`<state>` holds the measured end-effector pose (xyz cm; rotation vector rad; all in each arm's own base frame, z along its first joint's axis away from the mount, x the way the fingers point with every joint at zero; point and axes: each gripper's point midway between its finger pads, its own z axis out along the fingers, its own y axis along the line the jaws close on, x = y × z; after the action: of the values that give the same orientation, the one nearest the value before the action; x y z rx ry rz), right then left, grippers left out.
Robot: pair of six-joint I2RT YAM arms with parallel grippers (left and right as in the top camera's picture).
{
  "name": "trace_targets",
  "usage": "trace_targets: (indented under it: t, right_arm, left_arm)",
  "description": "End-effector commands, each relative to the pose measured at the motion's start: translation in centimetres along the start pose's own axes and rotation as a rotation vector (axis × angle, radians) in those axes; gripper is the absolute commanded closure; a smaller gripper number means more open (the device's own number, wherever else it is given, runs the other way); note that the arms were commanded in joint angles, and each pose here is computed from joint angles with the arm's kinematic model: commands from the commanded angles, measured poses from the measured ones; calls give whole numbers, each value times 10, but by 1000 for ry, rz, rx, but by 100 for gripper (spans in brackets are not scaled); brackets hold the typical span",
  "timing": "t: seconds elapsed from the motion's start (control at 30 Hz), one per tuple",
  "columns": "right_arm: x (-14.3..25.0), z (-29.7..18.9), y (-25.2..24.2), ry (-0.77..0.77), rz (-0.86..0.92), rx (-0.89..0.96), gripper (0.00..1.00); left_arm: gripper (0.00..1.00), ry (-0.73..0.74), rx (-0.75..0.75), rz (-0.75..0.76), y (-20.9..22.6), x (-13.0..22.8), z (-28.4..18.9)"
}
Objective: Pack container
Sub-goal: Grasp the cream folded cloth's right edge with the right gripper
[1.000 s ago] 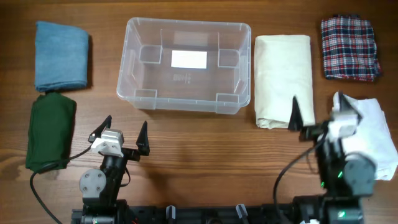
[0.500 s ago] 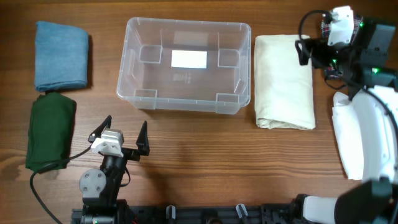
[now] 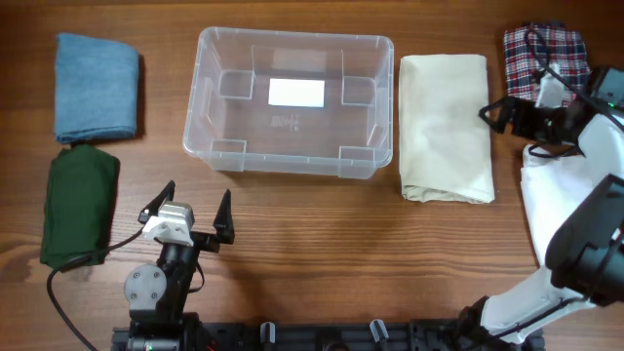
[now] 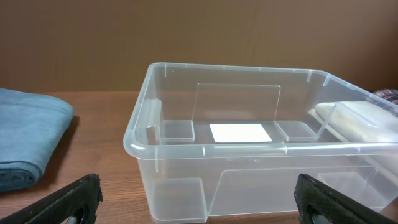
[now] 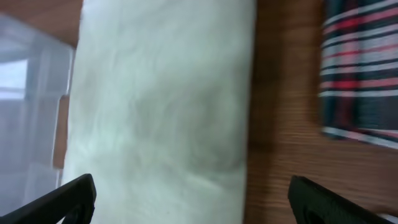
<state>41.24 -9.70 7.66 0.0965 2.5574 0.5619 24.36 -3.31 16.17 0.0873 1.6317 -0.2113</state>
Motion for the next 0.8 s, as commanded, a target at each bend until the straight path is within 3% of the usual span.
trace_targets:
  t: [0.0, 0.5, 0.77]
  right_arm:
    - [3, 14, 6, 11, -83, -98, 0]
    - [40, 60, -10, 113, -41, -168, 0]
    - [59, 98, -9, 113, 44, -309, 0]
  left_arm:
    - [0, 1, -2, -2, 0, 2, 0]
    - [0, 1, -2, -2, 0, 2, 0]
    - [0, 1, -2, -2, 0, 2, 0]
